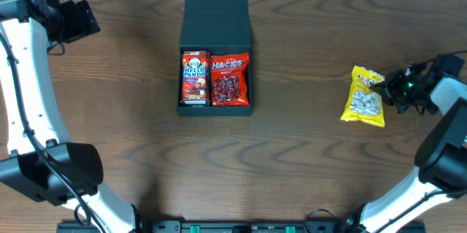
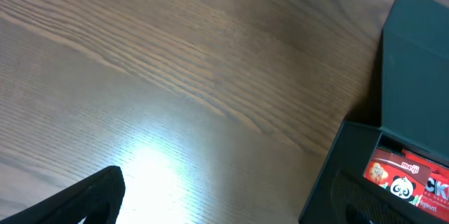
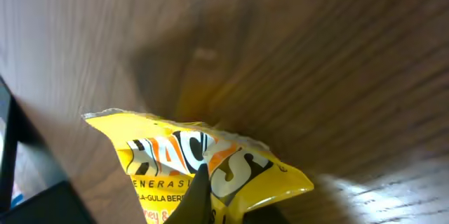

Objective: Pack container
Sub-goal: 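Reach the right gripper to the yellow Hacks bag and grasp it, then carry the yellow bag left and lower it into the black box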

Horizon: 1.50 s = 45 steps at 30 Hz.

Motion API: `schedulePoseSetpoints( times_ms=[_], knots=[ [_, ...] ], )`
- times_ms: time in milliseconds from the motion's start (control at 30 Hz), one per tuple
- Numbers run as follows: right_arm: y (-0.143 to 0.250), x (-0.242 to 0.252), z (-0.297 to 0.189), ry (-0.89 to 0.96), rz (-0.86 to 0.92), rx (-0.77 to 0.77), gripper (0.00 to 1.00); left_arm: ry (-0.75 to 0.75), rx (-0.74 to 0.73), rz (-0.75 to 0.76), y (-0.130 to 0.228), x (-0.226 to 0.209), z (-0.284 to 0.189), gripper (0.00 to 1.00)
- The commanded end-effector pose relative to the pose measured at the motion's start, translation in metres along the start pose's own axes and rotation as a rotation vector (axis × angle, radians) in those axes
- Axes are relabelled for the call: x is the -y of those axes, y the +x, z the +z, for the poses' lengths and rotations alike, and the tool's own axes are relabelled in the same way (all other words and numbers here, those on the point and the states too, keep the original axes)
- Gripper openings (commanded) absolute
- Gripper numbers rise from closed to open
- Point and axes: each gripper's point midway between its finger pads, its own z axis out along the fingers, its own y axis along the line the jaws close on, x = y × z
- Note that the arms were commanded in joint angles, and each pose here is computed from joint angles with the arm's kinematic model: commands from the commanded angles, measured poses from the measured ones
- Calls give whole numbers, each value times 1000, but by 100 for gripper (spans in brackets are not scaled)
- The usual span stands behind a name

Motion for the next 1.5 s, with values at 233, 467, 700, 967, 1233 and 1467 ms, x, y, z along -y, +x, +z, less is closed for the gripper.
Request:
schedulePoseSetpoints(
  times_ms=[233,467,700,967,1233,1467],
  knots=[
    [-7,-79,-16,-203,-120,-58,2,-7,-22,-3,3,-2,7,95],
    [39,-179,-21,-331,-299,-175,1,-5,-26,-15,4,-2,7,95],
    [129,-291,-16,-419,-491,-288,2,-7,-40,-15,7,-2,7,95],
    [220,-347,8,-406,-359,-410,2,-11,-65,-17,13,-3,7,95],
    [269,-343,37,-271,-322,-382,2,10,-61,-16,12,1,7,95],
    [286,-327,54,-162,-237,-352,1,10,-61,-16,12,1,7,95]
  ],
)
